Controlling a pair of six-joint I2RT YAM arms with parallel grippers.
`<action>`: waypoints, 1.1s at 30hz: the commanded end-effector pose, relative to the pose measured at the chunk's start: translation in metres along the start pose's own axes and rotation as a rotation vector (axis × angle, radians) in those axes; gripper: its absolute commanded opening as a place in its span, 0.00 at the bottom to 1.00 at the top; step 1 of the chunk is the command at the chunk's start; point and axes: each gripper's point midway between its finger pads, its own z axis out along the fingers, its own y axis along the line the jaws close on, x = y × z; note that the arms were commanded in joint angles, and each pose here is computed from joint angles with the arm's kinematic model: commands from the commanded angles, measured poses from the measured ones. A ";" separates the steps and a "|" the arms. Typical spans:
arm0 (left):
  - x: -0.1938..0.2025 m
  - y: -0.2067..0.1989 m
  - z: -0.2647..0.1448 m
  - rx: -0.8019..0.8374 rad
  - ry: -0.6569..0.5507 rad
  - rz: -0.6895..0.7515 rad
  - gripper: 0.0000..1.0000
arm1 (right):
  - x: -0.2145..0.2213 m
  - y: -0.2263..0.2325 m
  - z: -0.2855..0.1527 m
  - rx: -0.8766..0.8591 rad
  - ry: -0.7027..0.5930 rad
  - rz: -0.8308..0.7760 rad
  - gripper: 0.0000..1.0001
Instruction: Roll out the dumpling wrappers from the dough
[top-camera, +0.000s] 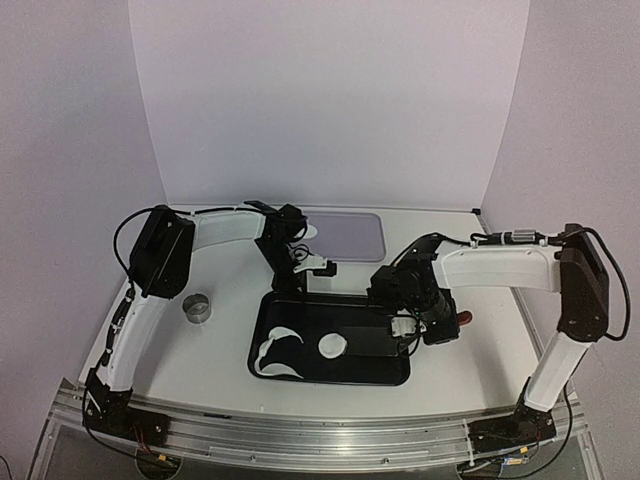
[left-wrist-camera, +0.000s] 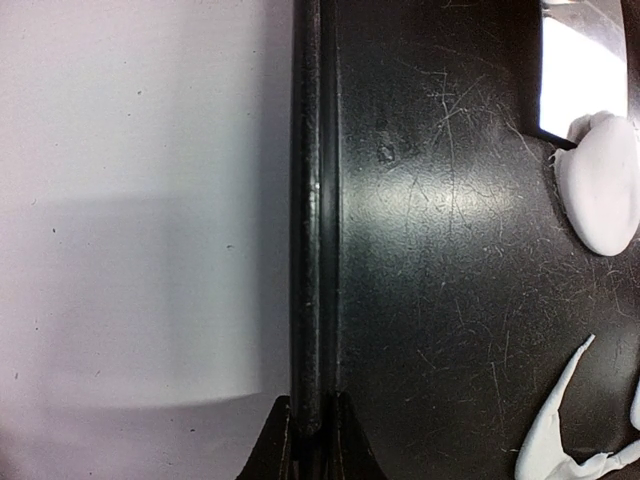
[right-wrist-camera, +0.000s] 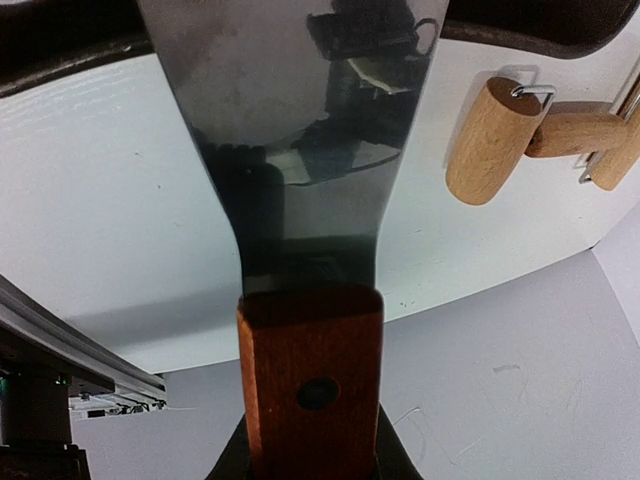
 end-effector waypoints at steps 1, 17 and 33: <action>-0.003 0.038 0.001 -0.149 0.016 0.065 0.00 | -0.002 -0.014 -0.005 0.044 0.034 -0.003 0.00; -0.004 0.041 0.001 -0.160 0.019 0.075 0.00 | -0.011 0.016 -0.010 -0.031 0.005 -0.088 0.00; -0.014 0.038 -0.010 -0.152 -0.010 0.073 0.00 | -0.003 -0.001 -0.008 -0.044 0.059 0.006 0.00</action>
